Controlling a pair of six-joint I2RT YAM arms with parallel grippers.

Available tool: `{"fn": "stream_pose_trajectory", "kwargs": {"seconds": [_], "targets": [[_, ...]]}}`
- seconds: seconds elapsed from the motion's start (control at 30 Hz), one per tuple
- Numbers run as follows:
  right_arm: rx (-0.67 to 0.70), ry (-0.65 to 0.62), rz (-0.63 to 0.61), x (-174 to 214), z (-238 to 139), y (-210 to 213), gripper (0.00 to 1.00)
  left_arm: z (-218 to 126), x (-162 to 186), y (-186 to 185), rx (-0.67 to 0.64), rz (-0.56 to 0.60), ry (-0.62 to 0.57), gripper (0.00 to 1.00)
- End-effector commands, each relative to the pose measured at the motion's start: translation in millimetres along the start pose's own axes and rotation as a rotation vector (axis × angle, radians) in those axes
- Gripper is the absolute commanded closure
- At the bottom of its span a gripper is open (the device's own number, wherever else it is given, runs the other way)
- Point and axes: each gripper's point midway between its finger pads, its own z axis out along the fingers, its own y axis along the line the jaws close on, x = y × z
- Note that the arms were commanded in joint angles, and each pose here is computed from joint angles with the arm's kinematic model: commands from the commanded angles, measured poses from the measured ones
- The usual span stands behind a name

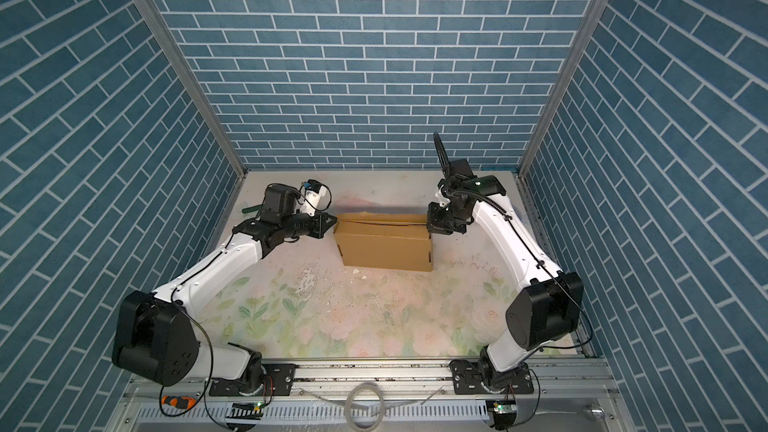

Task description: Fold the paper box

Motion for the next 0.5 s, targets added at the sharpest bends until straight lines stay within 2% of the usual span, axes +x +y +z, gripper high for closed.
{"fn": "stream_pose_trajectory", "kwargs": {"seconds": [0.0, 0.1, 0.23, 0.37, 0.47], "targets": [[-0.176, -0.004, 0.028, -6, -6, 33, 1.00, 14, 70, 5, -0.001, -0.093, 0.232, 1.00], [-0.240, -0.013, 0.068, -8, -7, 36, 1.00, 15, 71, 5, 0.001, -0.096, 0.233, 1.00], [-0.114, -0.012, 0.052, -1, -1, 13, 1.00, 16, 71, 6, 0.001, -0.096, 0.234, 1.00], [-0.110, 0.012, 0.062, 7, 12, 6, 1.00, 17, 71, 5, 0.002, -0.096, 0.235, 1.00], [-0.020, 0.019, 0.047, 13, 20, -11, 1.00, 17, 72, 4, 0.001, -0.096, 0.239, 1.00]]}}
